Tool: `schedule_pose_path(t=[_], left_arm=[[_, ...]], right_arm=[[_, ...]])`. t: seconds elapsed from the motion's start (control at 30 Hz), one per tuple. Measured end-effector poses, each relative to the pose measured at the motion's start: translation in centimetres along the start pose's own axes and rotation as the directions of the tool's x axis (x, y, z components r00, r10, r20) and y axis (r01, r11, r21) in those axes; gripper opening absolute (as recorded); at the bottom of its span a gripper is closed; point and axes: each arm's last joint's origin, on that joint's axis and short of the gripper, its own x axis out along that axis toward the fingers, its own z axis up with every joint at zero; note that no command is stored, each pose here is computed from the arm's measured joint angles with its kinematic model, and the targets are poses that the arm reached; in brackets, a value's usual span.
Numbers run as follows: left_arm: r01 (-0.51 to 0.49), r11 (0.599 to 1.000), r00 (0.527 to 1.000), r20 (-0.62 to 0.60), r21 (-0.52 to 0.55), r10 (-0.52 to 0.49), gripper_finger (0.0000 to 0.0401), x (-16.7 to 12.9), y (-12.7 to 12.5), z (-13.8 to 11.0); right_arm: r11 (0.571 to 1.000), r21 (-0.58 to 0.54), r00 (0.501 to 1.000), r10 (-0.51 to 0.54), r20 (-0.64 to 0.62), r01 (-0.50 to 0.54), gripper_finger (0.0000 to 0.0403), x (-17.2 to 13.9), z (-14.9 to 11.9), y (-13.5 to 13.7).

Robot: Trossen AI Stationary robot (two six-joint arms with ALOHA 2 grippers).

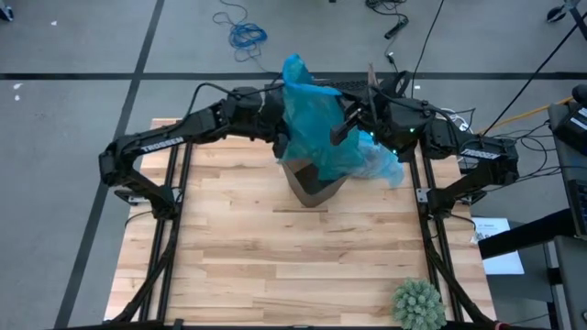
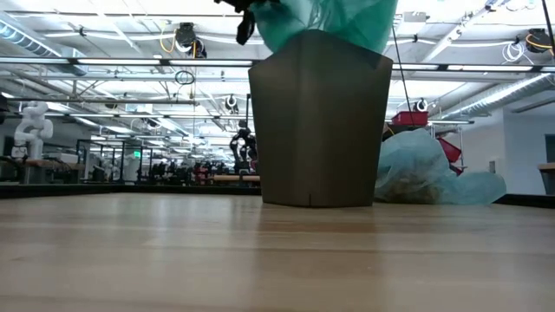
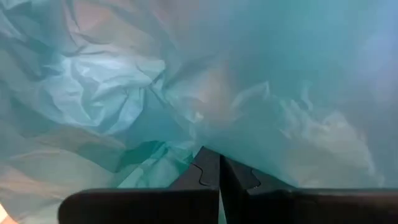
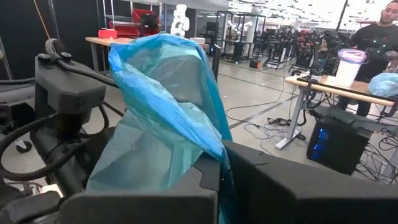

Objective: Place trash/remove bag and relplace
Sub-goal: Insert the dark blue trash bag into the trash bin

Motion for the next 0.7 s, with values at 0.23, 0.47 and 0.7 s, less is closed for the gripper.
schedule_pose_path(t=[0.23, 0.47, 0.7], left_arm=[[0.002, 1.0, 0.996, -0.089, 0.004, -0.002, 0.0, 3.0, 0.6, -1.6], [0.014, 1.0, 0.992, -0.125, 0.002, -0.014, 0.0, 4.3, 0.8, -2.3], [-0.02, 0.999, 0.988, -0.151, 0.046, 0.027, 0.0, 5.6, 1.6, -3.0]], right_arm=[[1.0, 0.008, 1.0, -0.004, 0.005, 0.004, 0.0, 0.0, 0.1, 0.0], [1.0, 0.007, 1.0, -0.004, 0.005, 0.004, 0.0, 0.0, 0.1, 0.0], [1.0, 0.015, 1.0, -0.004, 0.013, 0.004, 0.0, 0.0, 0.2, 0.0]])
